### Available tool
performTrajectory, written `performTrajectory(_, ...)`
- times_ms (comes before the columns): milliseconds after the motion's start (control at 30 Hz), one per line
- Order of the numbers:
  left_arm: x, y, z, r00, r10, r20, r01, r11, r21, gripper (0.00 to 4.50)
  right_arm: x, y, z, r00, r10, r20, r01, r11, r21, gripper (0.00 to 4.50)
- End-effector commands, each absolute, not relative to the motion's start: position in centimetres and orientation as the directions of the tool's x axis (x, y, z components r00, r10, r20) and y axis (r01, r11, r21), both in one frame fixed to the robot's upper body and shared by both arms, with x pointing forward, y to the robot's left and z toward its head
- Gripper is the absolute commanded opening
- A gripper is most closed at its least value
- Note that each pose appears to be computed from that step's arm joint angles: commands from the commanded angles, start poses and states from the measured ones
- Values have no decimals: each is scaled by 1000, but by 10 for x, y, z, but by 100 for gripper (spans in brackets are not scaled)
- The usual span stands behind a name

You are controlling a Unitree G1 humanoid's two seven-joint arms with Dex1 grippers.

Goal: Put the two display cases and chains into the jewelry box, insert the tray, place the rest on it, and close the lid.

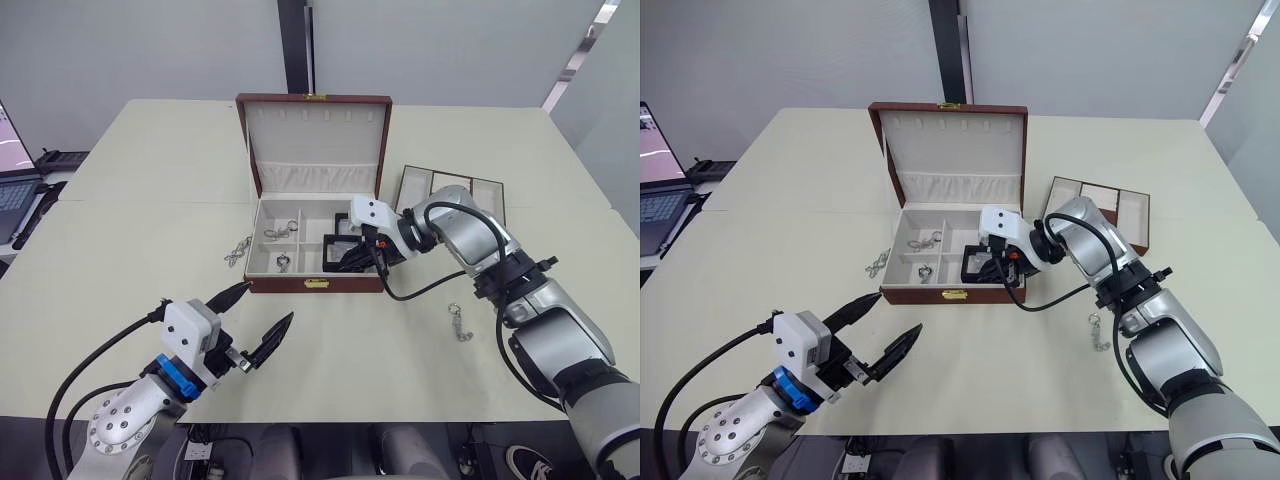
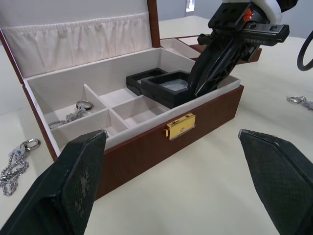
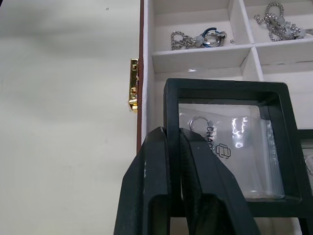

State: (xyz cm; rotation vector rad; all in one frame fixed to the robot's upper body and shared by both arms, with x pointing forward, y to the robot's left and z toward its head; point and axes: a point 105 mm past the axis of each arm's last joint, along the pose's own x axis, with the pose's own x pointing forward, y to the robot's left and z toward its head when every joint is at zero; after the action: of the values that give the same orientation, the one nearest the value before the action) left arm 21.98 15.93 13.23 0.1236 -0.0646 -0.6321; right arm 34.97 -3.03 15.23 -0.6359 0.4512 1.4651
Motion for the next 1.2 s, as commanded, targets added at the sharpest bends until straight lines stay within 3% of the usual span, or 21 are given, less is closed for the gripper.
performTrajectory(33,219,154,142,790,-611,49,598,786,157,450,351,-26,171,83,786,-613,-985,-30,-171,146)
performTrajectory(233,222,153,146,788,-614,52,599,783,164,450,357,-25,180,113,802,-587,-980,-7,-197,314)
performTrajectory(367,229,154,151,792,-609,43,597,787,157,450,367,-28,198,185,849,-494,-971,78,-227,446)
performTrajectory(633,248,165,164,764,-645,-9,643,761,91,450,361,-73,217,250,931,-266,-957,197,-212,449)
performTrajectory(800,255,200,159,758,-640,-122,650,756,76,450,353,-126,198,376,907,-188,-924,351,-154,449)
performTrajectory(1200,272,294,162,851,-475,-223,512,845,153,450,323,-232,152,658,719,-226,-749,656,-96,449)
